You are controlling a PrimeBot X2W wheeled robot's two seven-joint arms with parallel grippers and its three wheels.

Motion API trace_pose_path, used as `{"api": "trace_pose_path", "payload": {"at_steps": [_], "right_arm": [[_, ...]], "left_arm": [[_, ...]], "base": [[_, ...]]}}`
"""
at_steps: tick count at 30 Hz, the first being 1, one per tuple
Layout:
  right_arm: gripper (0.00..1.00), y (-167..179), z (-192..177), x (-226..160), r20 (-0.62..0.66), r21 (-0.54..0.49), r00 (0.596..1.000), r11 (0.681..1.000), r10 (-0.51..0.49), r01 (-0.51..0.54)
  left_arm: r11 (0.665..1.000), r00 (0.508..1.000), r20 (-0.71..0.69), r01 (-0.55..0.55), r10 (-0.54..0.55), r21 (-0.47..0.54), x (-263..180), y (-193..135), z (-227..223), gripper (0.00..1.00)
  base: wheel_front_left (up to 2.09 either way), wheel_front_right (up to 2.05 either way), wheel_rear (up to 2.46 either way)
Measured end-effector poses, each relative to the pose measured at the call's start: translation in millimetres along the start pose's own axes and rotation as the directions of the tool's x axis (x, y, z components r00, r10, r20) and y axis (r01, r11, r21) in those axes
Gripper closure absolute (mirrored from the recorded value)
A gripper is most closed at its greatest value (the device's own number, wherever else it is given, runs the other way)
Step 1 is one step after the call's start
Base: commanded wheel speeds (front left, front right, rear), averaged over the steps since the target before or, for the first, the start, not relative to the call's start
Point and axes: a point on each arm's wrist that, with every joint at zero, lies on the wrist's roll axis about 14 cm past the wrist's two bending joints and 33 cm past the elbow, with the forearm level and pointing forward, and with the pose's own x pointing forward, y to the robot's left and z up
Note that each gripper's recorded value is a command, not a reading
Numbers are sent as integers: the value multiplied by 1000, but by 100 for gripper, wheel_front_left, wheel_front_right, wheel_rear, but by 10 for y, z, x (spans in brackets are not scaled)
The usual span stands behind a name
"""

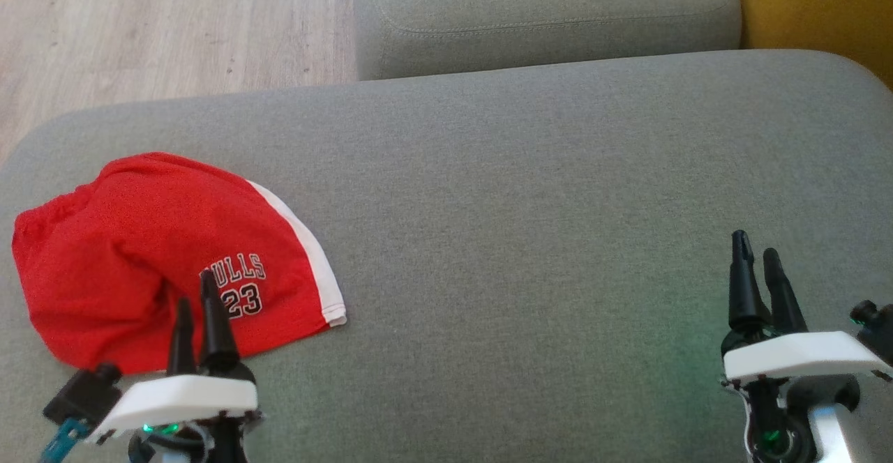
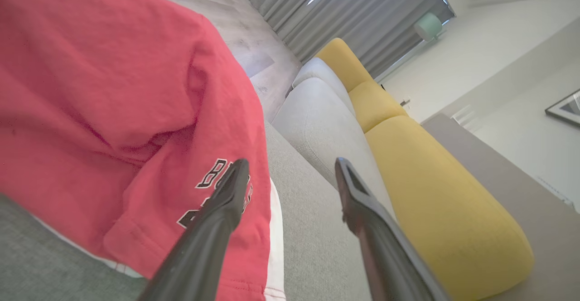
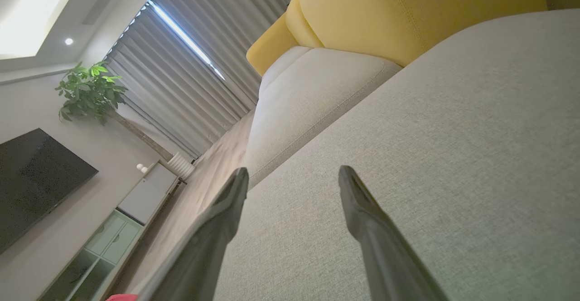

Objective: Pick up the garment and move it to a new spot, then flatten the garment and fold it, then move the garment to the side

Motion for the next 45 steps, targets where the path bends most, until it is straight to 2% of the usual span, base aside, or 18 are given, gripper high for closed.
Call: {"api": "trace_pose_path", "payload": {"at_steps": [11, 25, 37, 42, 45], "right_arm": [[0, 117, 52, 5, 21, -169, 999, 985, 43, -39], [0, 215, 7, 14, 10, -369, 996, 926, 86, -77], [0, 288, -80, 11, -18, -527, 992, 842, 124, -114], [0, 353, -76, 26, -25, -618, 988, 775, 150, -133], [0, 424, -44, 46, -16, -650, 984, 746, 176, -144]], "left_arm": [[975, 998, -40, 60, -53, 213, -4, -137, -163, 0], [890, 995, -72, 89, -64, 446, -13, -184, -293, 0], [756, 991, -99, 130, -86, 642, -26, -224, -416, 0], [690, 988, -101, 157, -121, 706, -7, -313, -432, 0], [653, 986, -98, 163, -136, 740, -16, -339, -442, 0]], "base": [[0, 0, 0], [0, 0, 0], [0, 0, 0], [0, 0, 0], [0, 0, 0]]}}
